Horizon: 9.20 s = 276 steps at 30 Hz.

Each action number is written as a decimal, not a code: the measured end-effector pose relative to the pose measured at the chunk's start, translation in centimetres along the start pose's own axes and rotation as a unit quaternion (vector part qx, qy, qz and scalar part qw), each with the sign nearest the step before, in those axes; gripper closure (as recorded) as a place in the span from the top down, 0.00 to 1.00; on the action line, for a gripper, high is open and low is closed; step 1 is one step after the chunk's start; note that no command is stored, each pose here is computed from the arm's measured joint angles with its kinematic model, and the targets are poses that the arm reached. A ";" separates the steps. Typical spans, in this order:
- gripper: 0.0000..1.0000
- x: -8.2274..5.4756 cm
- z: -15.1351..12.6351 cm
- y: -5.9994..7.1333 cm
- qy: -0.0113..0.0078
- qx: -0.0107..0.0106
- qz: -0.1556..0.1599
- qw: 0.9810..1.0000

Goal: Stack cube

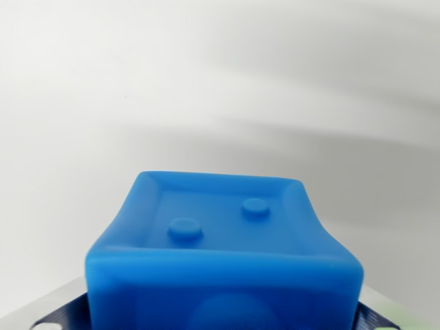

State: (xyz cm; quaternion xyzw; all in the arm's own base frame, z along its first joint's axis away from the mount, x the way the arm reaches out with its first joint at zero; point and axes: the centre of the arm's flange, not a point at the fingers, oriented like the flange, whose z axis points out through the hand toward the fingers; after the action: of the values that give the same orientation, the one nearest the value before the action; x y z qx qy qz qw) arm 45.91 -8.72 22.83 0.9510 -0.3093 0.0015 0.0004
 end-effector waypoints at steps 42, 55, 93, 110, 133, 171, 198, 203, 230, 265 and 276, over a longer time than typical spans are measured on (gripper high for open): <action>0.00 8.2 -0.6 -1.2 0.000 -0.001 -0.139 0.990; 0.00 10.9 -0.8 -1.6 0.000 -0.001 -0.184 0.983; 0.00 17.7 -1.3 -2.7 0.000 -0.001 -0.295 0.956; 0.00 17.6 3.6 -2.6 -0.004 -0.003 -0.297 0.955; 1.00 17.6 5.8 -2.6 -0.003 -0.002 -0.297 0.955; 1.00 17.6 5.4 -2.7 -0.003 -0.002 -0.298 0.955; 1.00 17.7 -2.8 -2.7 -0.001 0.000 -0.297 0.955; 1.00 17.7 -4.7 -2.7 -0.001 0.000 -0.297 0.955; 1.00 17.8 -15.8 -2.7 -0.001 0.002 -0.298 0.955; 1.00 17.8 -23.8 -2.7 -0.001 0.002 -0.298 0.955; 1.00 17.8 -23.8 -2.7 -0.001 0.002 -0.298 0.955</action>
State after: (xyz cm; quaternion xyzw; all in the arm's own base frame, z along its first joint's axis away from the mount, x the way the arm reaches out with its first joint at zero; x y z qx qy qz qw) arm 61.87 -16.98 46.64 0.9999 -0.0116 0.0011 -0.0017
